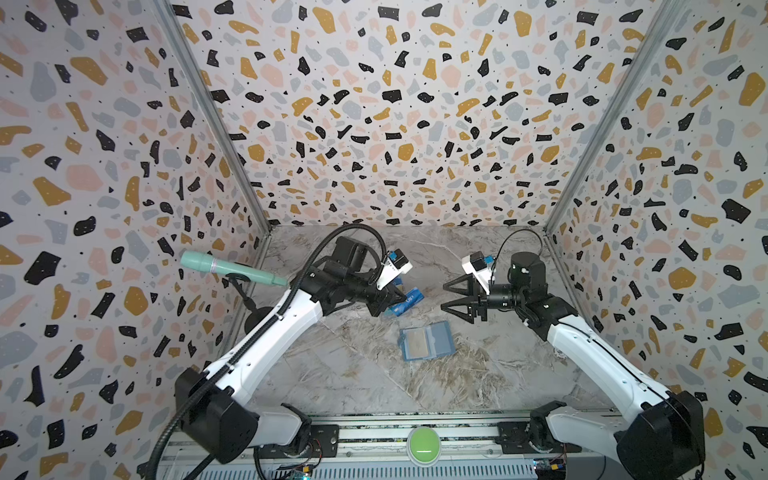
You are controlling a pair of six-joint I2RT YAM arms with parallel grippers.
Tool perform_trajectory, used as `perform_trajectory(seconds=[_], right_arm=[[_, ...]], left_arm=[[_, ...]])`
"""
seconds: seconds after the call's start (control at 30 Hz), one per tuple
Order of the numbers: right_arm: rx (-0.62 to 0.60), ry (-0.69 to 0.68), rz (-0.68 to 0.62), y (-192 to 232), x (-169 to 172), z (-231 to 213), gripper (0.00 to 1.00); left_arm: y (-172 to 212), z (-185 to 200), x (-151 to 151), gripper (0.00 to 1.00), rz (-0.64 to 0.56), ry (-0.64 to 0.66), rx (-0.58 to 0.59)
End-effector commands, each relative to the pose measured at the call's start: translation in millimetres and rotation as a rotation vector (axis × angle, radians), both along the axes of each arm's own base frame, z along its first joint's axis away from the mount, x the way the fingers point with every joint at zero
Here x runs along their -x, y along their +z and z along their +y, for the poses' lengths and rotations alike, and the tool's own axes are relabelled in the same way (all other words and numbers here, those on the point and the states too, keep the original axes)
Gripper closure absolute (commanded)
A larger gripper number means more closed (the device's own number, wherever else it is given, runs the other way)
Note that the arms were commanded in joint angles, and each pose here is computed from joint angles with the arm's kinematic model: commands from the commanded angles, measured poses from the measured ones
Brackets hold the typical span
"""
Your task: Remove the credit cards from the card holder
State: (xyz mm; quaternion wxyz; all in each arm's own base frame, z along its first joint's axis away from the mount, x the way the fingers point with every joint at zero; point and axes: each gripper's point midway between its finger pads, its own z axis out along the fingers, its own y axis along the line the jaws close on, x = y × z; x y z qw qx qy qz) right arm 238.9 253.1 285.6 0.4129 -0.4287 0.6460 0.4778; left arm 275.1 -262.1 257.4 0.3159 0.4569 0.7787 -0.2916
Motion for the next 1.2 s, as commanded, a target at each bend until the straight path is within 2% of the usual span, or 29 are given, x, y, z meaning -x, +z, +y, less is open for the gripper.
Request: perform_trajectory(seconds=[0.0,0.2,0.4,0.5,0.63,0.8,1.17], right_arm=[[0.038,-0.108,-0.001,-9,-14,-7,0.25],[0.125,-0.342,0.007,-33,-44,-28,0.25],[0.148,-0.441,0.018,-40,-54,-39,0.24],[0.148,-0.464,0.016,-40,-54,-42,0.24],[0.148,-0.478,0.013,-39,-53,-44,0.24],[0.153,-0.495,0.018,-43,-52,-47,0.24],[0.158,-0.510,0.035,-57,-51,-50,0.24]], left_arm=[[-28,24,-35,1.00,-0.061,0.084,-0.248],[-44,22,-87,1.00,-0.080,0.072,-0.427],[-54,23,-129,1.00,-0.067,0.048,-0.482],[-66,27,-140,1.00,-0.032,0.024,-0.469],[-83,37,-143,1.00,0.012,-0.014,-0.465],[-101,45,-147,1.00,0.012,-0.044,-0.472],[-123,38,-143,1.00,0.046,-0.119,-0.425]])
